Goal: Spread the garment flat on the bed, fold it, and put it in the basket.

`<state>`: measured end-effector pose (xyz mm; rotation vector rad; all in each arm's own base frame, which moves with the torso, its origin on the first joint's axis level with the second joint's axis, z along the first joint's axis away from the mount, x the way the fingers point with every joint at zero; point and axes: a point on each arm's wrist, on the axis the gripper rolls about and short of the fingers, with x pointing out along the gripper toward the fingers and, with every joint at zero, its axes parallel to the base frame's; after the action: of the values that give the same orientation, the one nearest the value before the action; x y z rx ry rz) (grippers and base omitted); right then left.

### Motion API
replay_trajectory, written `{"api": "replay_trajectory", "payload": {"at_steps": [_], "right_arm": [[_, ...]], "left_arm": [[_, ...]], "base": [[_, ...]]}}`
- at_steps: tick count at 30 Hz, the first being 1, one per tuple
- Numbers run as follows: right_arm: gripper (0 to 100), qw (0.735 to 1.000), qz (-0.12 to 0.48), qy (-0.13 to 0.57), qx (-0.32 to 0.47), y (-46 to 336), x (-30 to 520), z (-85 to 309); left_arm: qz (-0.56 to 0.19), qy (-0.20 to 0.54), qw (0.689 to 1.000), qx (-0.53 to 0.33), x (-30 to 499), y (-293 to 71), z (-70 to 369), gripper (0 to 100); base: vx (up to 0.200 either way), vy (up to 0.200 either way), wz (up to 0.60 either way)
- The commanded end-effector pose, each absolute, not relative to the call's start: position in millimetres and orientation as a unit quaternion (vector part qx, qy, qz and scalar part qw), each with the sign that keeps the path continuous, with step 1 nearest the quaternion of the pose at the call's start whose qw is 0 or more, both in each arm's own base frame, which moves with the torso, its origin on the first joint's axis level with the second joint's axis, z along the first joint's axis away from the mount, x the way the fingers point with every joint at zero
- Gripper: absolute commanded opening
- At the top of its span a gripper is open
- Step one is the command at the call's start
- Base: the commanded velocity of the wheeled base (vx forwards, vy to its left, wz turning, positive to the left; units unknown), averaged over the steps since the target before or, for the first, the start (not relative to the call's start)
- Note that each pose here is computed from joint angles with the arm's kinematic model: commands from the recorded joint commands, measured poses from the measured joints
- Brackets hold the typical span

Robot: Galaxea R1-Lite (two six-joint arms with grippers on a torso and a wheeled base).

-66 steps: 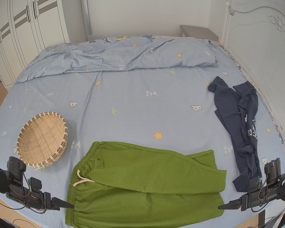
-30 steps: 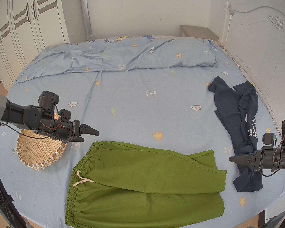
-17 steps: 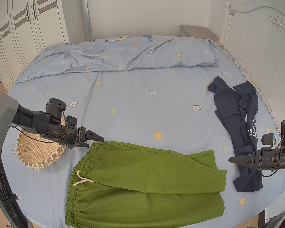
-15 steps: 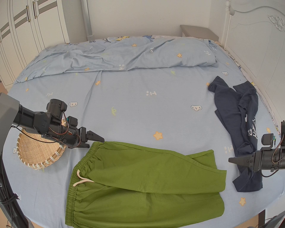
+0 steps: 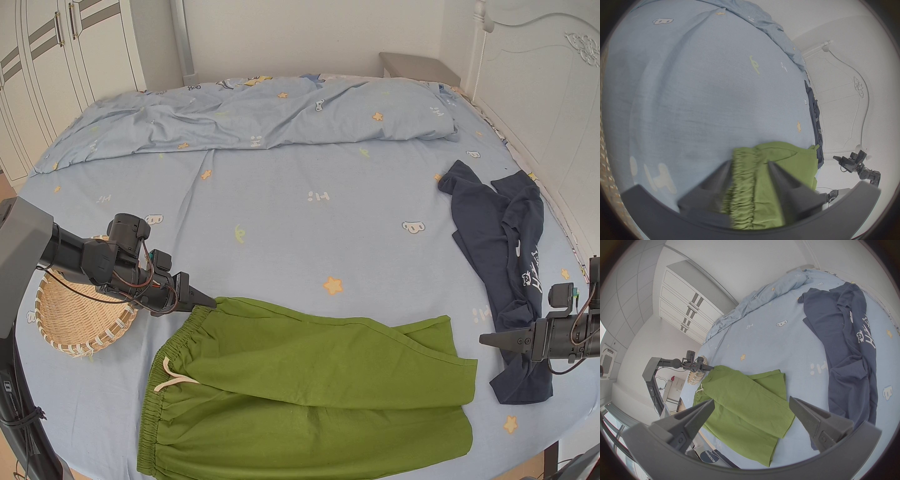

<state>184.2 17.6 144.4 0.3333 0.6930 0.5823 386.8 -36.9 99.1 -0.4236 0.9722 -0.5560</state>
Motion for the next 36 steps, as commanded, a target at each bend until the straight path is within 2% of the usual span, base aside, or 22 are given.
{"api": "replay_trajectory", "payload": {"at_steps": [1, 10, 15, 22, 30, 36], "right_arm": [[100, 0.880, 0.277, 0.348, 0.165, 17.5, 186.9, 137.6], [100, 0.871, 0.265, 0.375, 0.175, 14.7, 187.7, 123.5], [100, 0.858, 0.246, 0.410, 0.188, 9.7, 189.7, 98.3], [100, 0.850, 0.234, 0.431, 0.194, 6.4, 191.5, 73.6], [100, 0.845, 0.240, 0.439, 0.189, 7.4, 199.4, 59.0], [100, 0.852, 0.252, 0.421, 0.181, 12.2, 206.5, 54.9]], "left_arm": [[-0.261, 0.461, 0.824, -0.200, 387.7, -37.1, 95.9, 0], [-0.256, 0.454, 0.829, -0.202, 386.3, -31.0, 101.4, 0], [-0.252, 0.436, 0.840, -0.204, 377.7, -23.1, 120.7, 0], [-0.251, 0.434, 0.841, -0.204, 375.0, -21.8, 123.2, 0], [-0.253, 0.436, 0.840, -0.203, 373.7, -23.5, 122.0, 0], [-0.252, 0.436, 0.840, -0.203, 373.1, -22.9, 122.7, 0]], "base": [[0.000, 0.000, 0.00], [0.000, 0.000, 0.00], [0.000, 0.000, 0.00], [0.000, 0.000, 0.00], [0.000, 0.000, 0.00], [0.000, 0.000, 0.00]]}}
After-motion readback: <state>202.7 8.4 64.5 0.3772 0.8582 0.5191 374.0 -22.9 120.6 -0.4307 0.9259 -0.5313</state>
